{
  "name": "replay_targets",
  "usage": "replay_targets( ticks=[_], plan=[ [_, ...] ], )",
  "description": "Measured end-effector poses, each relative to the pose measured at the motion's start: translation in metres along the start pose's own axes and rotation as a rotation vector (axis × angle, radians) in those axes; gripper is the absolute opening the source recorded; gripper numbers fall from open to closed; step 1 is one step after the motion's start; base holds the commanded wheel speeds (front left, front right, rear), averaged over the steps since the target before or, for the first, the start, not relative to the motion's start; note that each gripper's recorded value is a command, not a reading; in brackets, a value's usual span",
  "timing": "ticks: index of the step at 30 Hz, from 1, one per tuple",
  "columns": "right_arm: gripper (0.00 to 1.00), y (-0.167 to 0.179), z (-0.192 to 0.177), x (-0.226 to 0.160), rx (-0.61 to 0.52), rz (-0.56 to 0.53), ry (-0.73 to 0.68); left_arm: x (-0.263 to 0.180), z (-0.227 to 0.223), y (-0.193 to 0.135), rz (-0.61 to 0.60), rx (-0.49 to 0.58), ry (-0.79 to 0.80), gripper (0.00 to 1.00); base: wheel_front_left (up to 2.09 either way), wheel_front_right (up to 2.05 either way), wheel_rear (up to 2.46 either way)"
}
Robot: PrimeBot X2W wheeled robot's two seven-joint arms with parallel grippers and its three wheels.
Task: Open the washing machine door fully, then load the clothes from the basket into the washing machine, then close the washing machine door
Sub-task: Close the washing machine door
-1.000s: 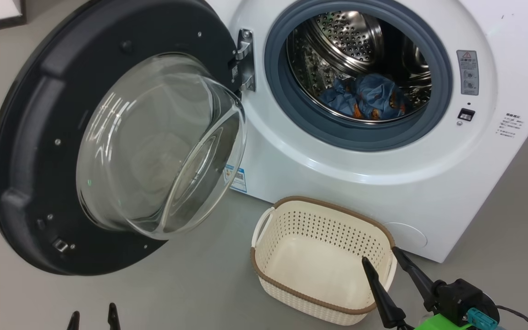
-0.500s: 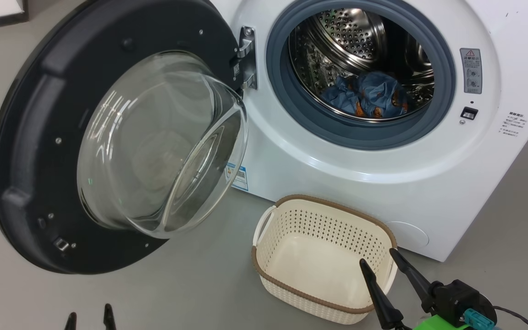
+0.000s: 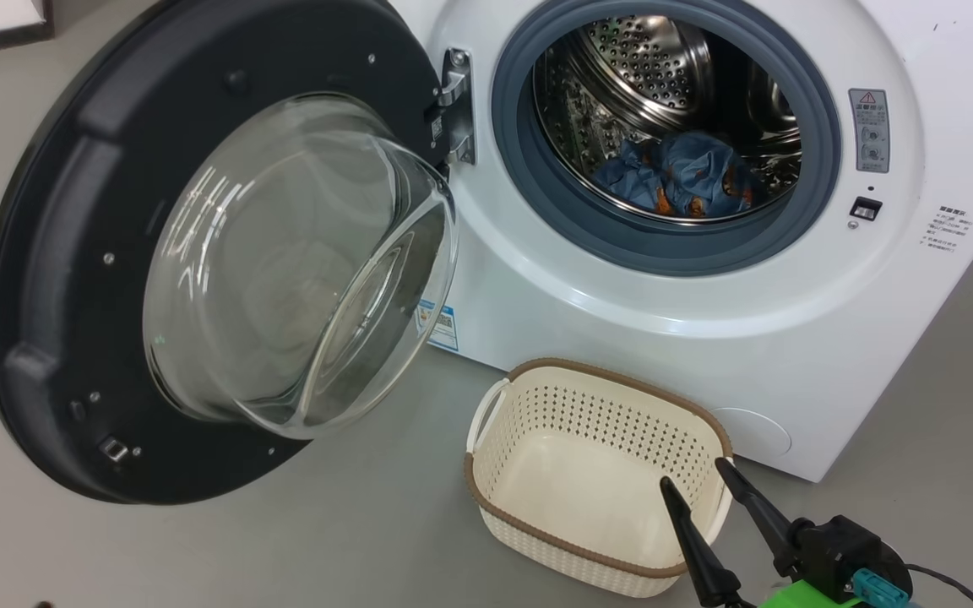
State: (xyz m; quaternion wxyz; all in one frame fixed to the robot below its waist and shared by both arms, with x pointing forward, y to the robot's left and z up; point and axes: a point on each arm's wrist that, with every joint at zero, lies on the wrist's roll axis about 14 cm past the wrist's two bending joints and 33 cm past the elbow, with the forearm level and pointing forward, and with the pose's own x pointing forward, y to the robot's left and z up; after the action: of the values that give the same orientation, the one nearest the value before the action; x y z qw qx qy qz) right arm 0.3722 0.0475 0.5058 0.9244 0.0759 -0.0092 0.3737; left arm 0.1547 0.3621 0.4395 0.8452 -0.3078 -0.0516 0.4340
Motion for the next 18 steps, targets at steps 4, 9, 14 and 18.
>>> replay_targets(
  ticks=[4, 9, 14, 18],
  plan=[
    [1.0, 0.0, 0.0, 0.0, 0.002, 0.0, 0.0, 0.012, 0.022, 0.018, 0.064, -0.21, -0.069, 0.0, 0.0, 0.0, 0.0],
    [1.0, 0.0, 0.001, 0.0, 0.004, -0.006, -0.004, 0.03, 0.06, 0.03, 0.099, -0.458, -0.204, 0.0, 0.0, 0.0, 0.0],
    [1.0, -0.003, 0.003, -0.002, 0.003, -0.02, -0.011, 0.056, 0.11, 0.046, 0.094, -0.601, -0.273, 0.0, 0.0, 0.0, 0.0],
    [1.0, -0.008, 0.002, -0.004, 0.007, -0.034, -0.007, 0.074, 0.148, 0.043, 0.055, -0.614, -0.317, 0.0, 0.0, 0.0, 0.0]
  ],
)
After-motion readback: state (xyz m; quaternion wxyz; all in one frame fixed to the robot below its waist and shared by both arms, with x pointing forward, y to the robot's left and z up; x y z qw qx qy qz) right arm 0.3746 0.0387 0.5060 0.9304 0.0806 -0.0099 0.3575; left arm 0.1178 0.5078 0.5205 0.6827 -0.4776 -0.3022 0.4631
